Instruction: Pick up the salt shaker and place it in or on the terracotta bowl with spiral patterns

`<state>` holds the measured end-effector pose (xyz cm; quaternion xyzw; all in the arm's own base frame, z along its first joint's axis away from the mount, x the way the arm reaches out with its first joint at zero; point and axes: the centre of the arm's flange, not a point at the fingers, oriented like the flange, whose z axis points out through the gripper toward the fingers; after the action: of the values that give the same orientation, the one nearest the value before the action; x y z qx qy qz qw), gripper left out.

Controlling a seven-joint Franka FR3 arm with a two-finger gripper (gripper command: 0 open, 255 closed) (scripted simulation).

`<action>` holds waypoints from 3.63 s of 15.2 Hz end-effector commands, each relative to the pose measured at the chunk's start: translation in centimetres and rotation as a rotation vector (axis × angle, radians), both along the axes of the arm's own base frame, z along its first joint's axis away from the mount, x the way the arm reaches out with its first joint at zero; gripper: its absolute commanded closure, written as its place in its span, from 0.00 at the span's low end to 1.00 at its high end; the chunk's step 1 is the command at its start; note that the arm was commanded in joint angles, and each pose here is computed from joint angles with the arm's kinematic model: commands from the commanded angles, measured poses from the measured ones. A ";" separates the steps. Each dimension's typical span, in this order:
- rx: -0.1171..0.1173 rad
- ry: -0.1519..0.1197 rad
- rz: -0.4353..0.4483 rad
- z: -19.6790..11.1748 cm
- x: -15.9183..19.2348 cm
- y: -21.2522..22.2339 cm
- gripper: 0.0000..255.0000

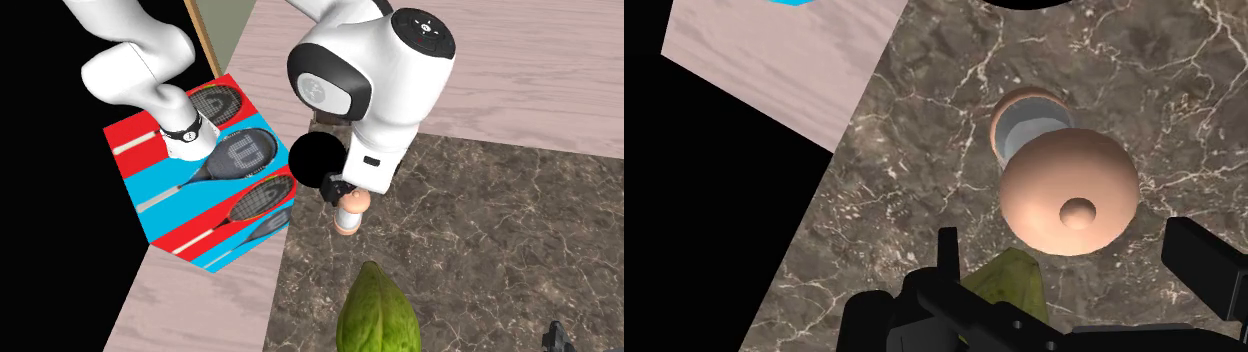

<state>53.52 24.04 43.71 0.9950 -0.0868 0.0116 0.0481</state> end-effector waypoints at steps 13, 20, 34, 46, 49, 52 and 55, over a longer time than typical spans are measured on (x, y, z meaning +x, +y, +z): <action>0.000 -0.010 -0.001 -4.2 1.3 0.9 0.00; 0.000 -0.010 -0.001 -4.2 1.3 0.9 1.00; 0.000 -0.010 -0.001 0.1 1.3 0.9 1.00; 0.000 -0.010 -0.001 6.4 1.3 0.9 1.00; 0.000 -0.010 -0.001 8.0 1.3 0.9 1.00; 0.000 -0.010 -0.001 9.6 1.3 0.9 1.00; 0.000 -0.010 -0.001 11.2 1.3 0.9 1.00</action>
<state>54.87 24.91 54.36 0.9949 -0.0878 0.0164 0.0475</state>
